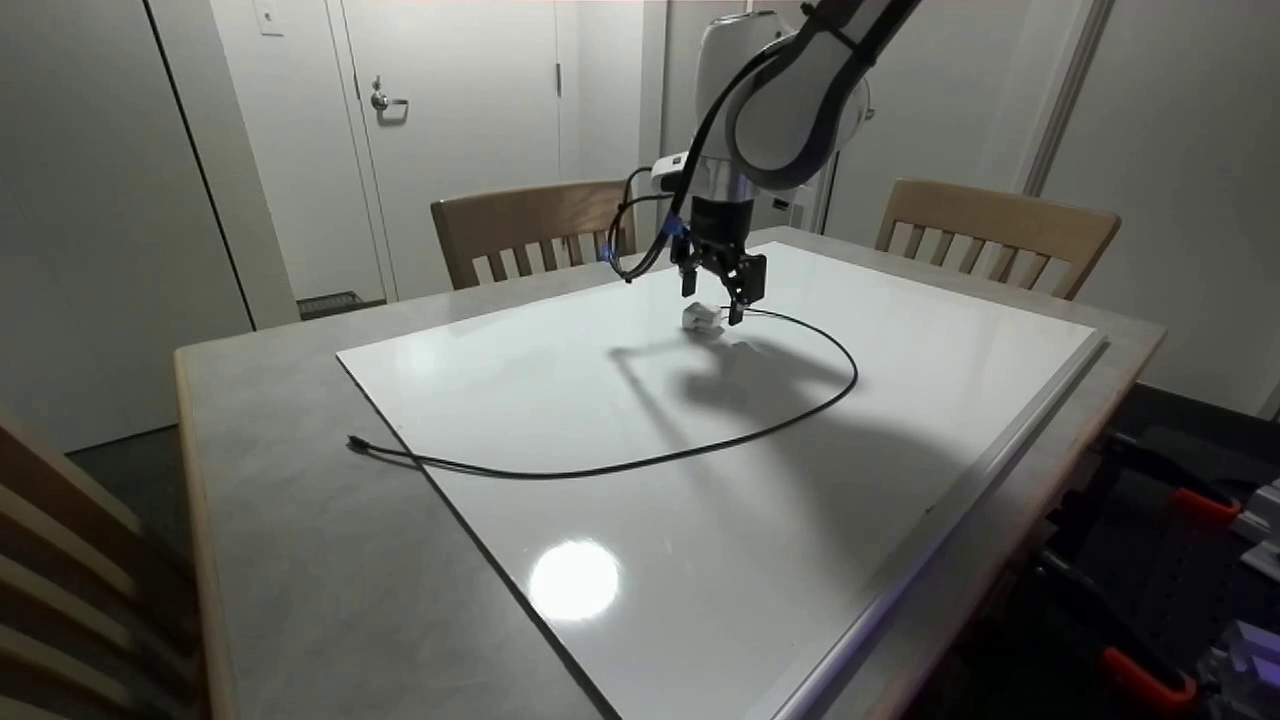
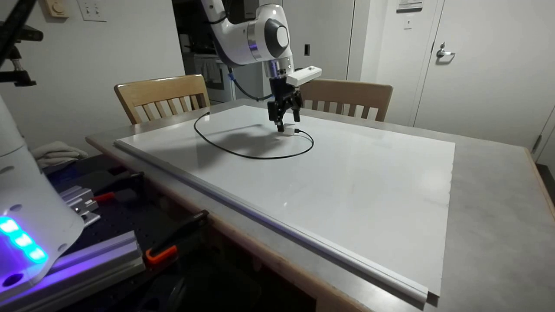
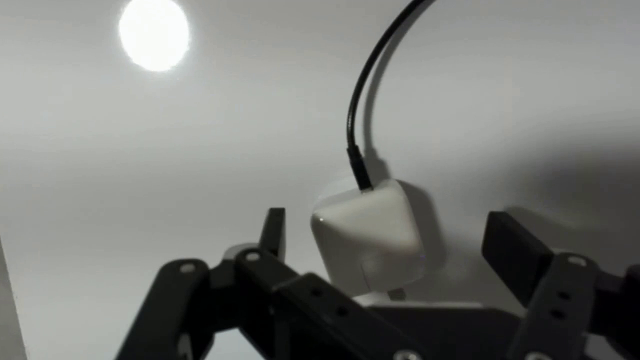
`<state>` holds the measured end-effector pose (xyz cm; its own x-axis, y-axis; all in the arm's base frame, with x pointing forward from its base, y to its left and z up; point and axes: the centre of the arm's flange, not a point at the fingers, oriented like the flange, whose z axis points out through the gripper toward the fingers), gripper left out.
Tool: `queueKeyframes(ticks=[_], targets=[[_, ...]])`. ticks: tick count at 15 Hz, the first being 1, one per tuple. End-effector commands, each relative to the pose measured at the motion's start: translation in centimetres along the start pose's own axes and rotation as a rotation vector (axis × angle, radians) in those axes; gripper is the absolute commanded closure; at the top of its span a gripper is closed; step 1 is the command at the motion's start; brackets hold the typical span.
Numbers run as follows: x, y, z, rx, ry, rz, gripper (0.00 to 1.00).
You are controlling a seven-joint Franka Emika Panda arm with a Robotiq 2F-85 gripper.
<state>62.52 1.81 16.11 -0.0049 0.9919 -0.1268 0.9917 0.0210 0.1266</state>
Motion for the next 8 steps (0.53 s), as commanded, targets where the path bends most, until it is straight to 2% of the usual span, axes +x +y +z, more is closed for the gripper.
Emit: queueKeyframes(ticks=[1,5,8], targets=[[-0.59,-1.11,-1.07,-0.005,-0.011,0.007,0.0],[-0.14,-0.82,-1.26,-0.032,-0.051,-0.084,0.0],[0.0,-0.38,-2.05,-0.06,0.062,-0.055,0.0]])
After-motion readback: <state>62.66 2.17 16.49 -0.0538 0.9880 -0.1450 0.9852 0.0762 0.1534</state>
